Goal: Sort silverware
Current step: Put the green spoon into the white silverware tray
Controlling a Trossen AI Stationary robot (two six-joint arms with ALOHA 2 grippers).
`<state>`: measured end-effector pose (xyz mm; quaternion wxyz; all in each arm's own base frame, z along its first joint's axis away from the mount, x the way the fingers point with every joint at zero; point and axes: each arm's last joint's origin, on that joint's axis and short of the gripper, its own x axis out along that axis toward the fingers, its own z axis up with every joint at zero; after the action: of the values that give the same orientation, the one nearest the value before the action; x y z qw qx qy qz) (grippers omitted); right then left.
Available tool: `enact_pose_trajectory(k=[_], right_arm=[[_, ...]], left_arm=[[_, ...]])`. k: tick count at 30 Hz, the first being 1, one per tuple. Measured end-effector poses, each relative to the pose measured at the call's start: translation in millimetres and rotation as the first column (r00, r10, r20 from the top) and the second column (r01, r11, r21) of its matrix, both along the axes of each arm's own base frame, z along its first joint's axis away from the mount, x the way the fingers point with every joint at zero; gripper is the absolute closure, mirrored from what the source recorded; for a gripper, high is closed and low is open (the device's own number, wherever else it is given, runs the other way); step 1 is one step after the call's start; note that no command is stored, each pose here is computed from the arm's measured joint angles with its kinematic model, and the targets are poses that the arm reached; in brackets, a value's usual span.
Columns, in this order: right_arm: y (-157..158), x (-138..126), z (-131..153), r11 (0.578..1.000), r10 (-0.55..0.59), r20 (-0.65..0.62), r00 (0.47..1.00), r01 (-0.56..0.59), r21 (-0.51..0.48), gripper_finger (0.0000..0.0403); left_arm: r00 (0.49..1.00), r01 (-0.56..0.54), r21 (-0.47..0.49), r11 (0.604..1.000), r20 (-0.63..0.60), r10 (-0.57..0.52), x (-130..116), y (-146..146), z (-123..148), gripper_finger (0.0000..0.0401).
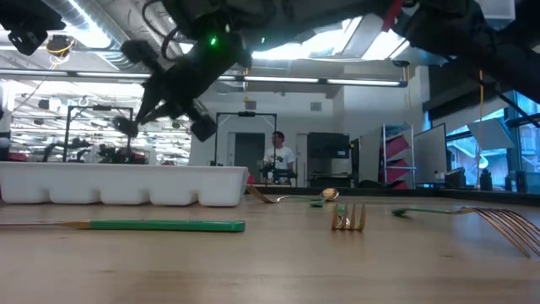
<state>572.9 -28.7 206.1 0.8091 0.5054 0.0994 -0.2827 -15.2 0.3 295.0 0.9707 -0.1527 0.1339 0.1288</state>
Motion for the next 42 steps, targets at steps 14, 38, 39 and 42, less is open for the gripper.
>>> enact_pose_trajectory(k=[14,38,39,42], right_arm=[[1.3,14.9,-50.6,0.998,0.049,0.032,0.998,-0.051,0.043,0.0398],[0.5,22.1,-82.0,0.990,0.122,0.062,0.991,-0.126,0.062,0.0355],[-0.1,22.7,-81.6,0.990,0.125,0.076,0.989,-0.130,0.063,0.0351],[-4.0,22.5,-82.0,0.990,0.120,0.074,0.990,-0.125,0.066,0.0337]], left_arm=[[1.000,0.001,0.003,1.000,-0.002,-0.001,0.0,0.0,-0.1,0.0345],[1.000,0.006,0.016,1.000,-0.009,-0.006,-0.1,0.0,-0.5,0.0345],[1.000,0.006,0.017,1.000,-0.010,-0.006,0.0,0.0,-0.5,0.0345],[1.000,0.007,0.019,1.000,-0.010,-0.006,0.0,0.0,-0.5,0.0345]])
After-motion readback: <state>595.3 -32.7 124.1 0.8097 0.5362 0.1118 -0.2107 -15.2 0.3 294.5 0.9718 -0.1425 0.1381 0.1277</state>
